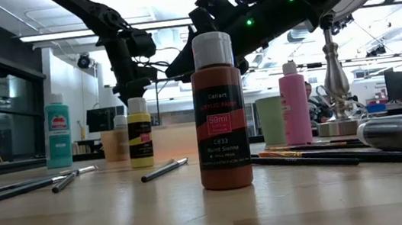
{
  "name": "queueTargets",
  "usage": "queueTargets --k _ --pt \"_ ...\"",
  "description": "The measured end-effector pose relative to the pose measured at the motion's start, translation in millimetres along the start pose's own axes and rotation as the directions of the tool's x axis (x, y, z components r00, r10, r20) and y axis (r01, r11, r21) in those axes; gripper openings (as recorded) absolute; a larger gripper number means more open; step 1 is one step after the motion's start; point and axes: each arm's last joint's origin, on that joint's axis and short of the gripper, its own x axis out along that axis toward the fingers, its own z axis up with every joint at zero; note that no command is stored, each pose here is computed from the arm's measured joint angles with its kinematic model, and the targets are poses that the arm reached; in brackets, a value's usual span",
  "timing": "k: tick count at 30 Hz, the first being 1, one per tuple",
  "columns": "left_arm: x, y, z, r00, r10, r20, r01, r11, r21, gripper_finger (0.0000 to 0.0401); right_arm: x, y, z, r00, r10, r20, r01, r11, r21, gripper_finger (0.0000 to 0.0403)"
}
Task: Pick & Place Paint Supplies
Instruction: Put the small pink paint bottle into the orange bin
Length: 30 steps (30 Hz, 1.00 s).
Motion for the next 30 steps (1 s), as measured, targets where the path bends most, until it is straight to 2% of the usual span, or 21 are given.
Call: queueTargets --k 30 --pt "0.0 -1.4 -0.4 1.000 -0.005 -0.006 0.005 1.000 -0.019 0.0140 0.0 0.0 -0.1 1.000 0.000 0.000 0.000 1.000 0.004 0.0286"
